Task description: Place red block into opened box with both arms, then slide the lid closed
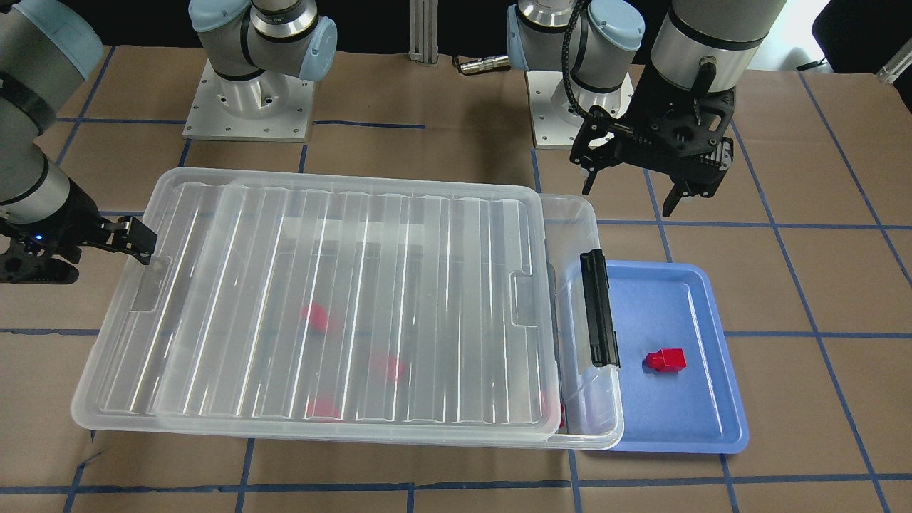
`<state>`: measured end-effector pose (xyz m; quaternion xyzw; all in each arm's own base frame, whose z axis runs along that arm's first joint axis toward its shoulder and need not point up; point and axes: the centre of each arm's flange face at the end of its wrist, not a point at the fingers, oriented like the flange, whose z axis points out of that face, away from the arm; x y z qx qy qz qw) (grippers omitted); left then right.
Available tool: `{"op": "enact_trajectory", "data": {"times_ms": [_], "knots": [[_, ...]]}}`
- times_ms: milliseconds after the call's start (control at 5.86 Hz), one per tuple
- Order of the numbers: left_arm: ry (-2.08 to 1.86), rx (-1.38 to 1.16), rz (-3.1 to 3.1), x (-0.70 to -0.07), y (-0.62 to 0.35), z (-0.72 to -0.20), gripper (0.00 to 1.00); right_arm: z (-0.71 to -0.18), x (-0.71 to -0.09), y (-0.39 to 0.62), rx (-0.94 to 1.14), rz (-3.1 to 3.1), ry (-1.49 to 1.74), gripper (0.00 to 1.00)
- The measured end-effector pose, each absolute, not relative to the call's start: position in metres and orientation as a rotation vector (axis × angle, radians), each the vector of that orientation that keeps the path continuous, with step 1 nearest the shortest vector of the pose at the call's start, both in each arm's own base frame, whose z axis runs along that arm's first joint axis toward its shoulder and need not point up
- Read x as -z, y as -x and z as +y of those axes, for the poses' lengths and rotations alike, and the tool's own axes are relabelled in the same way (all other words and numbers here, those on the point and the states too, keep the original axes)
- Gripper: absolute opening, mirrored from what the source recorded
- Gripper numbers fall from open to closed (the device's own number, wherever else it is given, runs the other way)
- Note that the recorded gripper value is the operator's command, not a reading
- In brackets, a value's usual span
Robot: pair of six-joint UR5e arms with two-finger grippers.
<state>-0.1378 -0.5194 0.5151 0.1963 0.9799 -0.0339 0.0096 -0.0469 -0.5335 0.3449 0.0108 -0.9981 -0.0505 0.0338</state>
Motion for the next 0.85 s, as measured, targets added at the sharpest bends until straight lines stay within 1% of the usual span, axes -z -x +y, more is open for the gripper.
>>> {"op": "enact_trajectory", "data": {"times_ms": [854], "knots": [[-1.451,0.067,2.743,-0.509,0.132,-0.514,0.95,-0.519,-0.346,0.141,0.145,-3.080,0.040,1.00]]}}
